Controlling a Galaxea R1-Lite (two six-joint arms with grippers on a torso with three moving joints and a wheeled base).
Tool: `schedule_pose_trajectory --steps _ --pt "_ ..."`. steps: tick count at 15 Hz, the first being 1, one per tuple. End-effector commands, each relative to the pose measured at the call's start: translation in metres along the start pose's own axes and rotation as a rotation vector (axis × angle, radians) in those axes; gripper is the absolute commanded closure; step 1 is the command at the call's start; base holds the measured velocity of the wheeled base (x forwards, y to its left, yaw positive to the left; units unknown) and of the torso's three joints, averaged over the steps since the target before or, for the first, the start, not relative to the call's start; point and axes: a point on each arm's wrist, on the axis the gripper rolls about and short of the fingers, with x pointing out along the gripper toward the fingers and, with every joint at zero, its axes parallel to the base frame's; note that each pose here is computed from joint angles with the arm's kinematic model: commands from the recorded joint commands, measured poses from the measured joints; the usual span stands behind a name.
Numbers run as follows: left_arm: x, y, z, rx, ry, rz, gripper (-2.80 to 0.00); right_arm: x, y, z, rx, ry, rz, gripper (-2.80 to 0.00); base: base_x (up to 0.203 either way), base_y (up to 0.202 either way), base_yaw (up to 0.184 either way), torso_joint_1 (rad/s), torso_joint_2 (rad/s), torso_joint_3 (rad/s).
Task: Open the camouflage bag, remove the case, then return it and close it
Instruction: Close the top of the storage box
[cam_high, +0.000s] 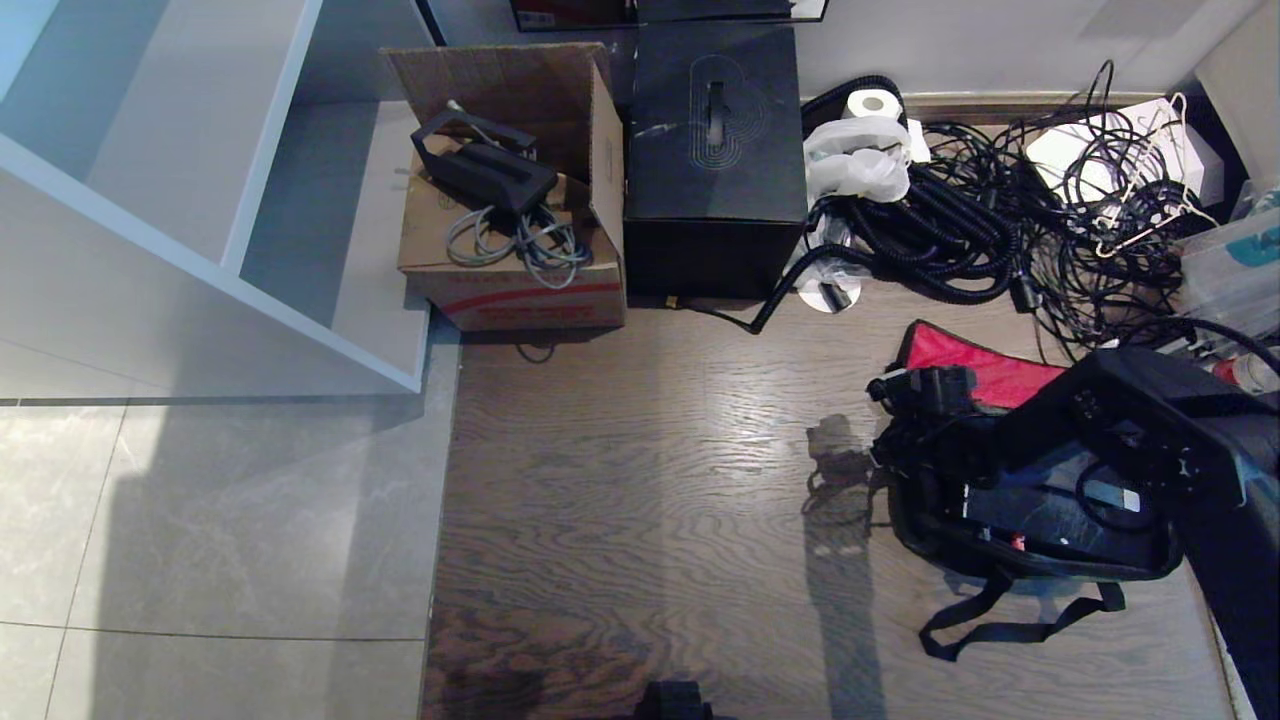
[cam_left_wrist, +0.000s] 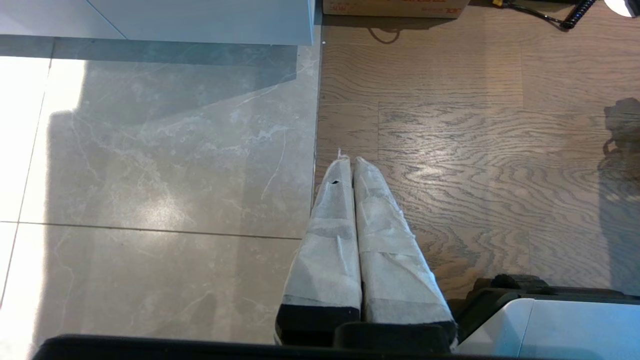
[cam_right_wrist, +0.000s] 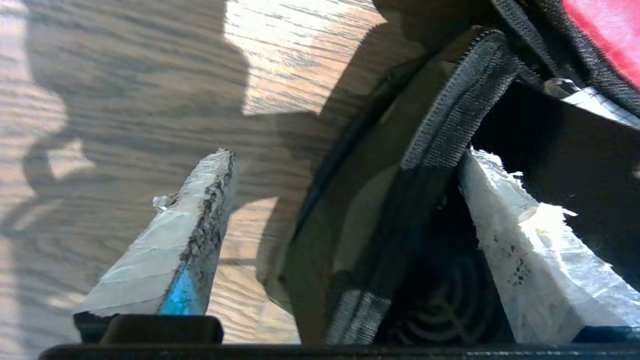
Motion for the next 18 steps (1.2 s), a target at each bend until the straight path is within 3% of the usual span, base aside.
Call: schedule_pose_trajectory --steps 1,6,7,13,18 --pt "0.0 0.0 0.0 0.0 0.0 0.0 0.0 0.01 0.006 -0.009 0.005 0.017 0.003 -2.8 0.0 0.0 0.0 0.0 0.0 0.0" --pt "0.0 0.0 0.0 0.0 0.0 0.0 0.0 0.024 0.01 -0.011 0.031 0.003 -0.006 -2.8 0.0 0.0 0.0 0.0 0.0 0.0" --pt "0.0 0.0 0.0 0.0 0.0 0.0 0.0 0.025 0.011 -0.013 0.035 0.008 -0.004 0.0 0.0 0.0 0.0 0.0 0.0 0.0" --pt "0.0 0.0 0.0 0.0 0.0 0.0 0.0 0.025 0.01 -0.011 0.043 -0.007 -0.014 0.0 0.0 0.0 0.0 0.0 0.0 0.0" --pt "0.0 0.0 0.0 0.0 0.0 0.0 0.0 -0.008 -0.01 0.014 0.013 -0.077 -0.026 0.0 0.0 0.0 0.0 0.0 0.0 0.0"
